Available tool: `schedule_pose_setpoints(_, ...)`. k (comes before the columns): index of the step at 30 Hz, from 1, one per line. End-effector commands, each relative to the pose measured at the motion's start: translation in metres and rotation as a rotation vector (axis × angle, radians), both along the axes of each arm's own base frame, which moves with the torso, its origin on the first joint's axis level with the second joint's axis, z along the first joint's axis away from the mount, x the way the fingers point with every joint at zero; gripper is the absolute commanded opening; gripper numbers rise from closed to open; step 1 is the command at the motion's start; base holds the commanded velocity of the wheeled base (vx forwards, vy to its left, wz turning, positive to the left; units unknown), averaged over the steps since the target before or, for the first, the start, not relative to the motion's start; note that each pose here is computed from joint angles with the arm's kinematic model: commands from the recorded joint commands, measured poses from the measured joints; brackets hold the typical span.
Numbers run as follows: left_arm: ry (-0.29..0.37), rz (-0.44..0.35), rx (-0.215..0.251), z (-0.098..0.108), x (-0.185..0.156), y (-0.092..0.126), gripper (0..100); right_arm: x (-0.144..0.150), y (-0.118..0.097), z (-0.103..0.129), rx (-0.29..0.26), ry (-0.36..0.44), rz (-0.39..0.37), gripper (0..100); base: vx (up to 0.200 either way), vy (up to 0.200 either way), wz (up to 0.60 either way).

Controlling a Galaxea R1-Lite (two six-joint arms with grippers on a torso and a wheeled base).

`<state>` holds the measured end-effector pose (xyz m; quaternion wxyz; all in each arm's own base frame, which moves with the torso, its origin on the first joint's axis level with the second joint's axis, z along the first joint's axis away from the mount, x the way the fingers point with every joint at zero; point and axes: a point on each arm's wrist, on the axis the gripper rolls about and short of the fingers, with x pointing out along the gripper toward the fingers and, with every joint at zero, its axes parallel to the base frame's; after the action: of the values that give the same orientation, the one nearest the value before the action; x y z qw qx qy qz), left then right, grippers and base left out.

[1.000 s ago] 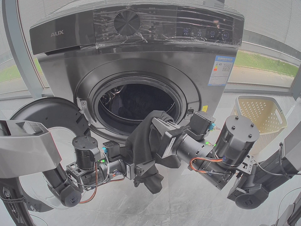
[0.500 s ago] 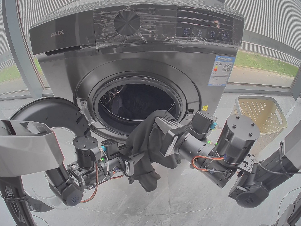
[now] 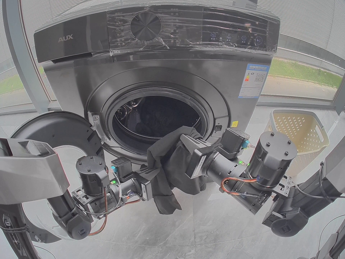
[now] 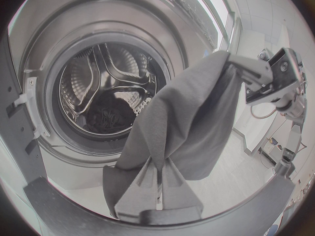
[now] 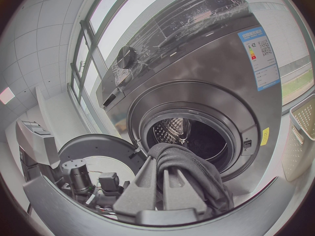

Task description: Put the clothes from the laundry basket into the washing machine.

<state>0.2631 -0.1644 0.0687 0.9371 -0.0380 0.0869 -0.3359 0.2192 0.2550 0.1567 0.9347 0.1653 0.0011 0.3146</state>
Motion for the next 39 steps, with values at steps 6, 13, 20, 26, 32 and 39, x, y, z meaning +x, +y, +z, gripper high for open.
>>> schedule_pose_setpoints(6,-0.086,-0.028,-0.074,0.034,-0.025,0.011,0,0.016,-0.009,-0.016,-0.040,0.033,-0.053,0,0.000,0.000,0.00)
schedule_pose_setpoints(13,-0.152,-0.083,-0.159,0.064,-0.042,0.009,0,0.022,-0.016,-0.024,-0.065,0.052,-0.079,0,0.000,0.000,0.00)
schedule_pose_setpoints(20,-0.130,-0.108,-0.164,0.062,-0.050,0.005,0,0.022,-0.016,-0.032,-0.085,0.069,-0.078,0,0.000,0.000,0.00)
schedule_pose_setpoints(26,-0.122,-0.105,-0.160,0.059,-0.047,0.003,0,0.020,-0.019,-0.041,-0.114,0.093,-0.078,100,0.000,0.000,0.00)
schedule_pose_setpoints(32,-0.126,-0.102,-0.167,0.060,-0.044,0.001,0,0.006,-0.029,-0.063,-0.228,0.145,-0.058,100,0.000,0.000,0.00)
schedule_pose_setpoints(39,-0.121,-0.088,-0.184,0.060,-0.038,-0.001,0,-0.012,-0.040,-0.105,-0.386,0.211,0.014,100,0.000,0.000,0.00)
